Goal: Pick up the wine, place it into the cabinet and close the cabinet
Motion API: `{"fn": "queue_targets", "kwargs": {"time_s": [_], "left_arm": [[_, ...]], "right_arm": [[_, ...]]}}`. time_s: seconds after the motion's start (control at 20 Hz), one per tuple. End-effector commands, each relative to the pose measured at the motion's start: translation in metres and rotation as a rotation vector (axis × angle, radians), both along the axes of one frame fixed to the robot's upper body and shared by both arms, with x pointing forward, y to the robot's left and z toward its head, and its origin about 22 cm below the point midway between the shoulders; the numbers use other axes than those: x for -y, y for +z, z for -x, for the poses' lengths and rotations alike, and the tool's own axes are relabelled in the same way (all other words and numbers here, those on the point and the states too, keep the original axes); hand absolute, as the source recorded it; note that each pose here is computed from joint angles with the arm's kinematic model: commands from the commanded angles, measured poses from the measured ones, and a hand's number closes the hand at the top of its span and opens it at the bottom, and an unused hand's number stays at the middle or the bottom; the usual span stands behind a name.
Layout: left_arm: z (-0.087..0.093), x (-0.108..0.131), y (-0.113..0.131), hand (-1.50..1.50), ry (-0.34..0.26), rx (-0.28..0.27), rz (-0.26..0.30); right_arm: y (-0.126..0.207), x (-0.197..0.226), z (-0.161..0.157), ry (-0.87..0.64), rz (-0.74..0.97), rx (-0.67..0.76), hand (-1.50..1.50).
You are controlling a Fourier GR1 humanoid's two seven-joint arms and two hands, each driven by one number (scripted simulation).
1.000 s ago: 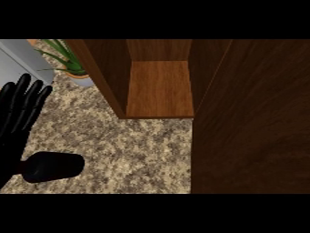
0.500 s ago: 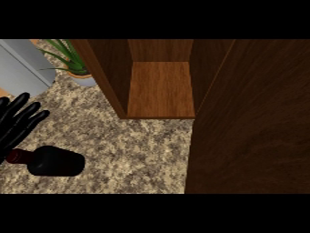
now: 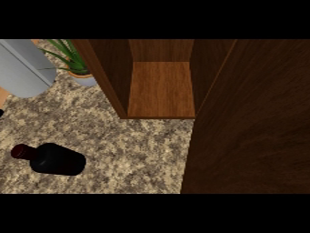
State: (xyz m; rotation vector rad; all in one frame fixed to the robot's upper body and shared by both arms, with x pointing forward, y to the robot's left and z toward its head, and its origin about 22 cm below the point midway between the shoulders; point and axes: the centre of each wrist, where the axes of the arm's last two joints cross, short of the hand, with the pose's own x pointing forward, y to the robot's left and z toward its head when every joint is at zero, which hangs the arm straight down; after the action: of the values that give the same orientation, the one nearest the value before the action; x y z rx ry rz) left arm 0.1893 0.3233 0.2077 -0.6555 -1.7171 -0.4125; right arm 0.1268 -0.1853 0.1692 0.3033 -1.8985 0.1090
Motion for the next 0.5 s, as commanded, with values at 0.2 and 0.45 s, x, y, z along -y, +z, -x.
{"fn": "queue_targets", "kwargs": {"time_s": [0.2, 0.45], "left_arm": [[0.011, -0.001, 0.018, -1.50, 0.030, -0.036, -0.032], [-0.002, -0.005, -0.001, -1.50, 0.039, -0.051, -0.057]], "right_arm": [[0.034, 0.000, 0.027, -0.051, 0.026, 0.054, -1.50], [0.040, -0.007, 0.030, -0.032, 0.004, 0.039, -1.50]]}}
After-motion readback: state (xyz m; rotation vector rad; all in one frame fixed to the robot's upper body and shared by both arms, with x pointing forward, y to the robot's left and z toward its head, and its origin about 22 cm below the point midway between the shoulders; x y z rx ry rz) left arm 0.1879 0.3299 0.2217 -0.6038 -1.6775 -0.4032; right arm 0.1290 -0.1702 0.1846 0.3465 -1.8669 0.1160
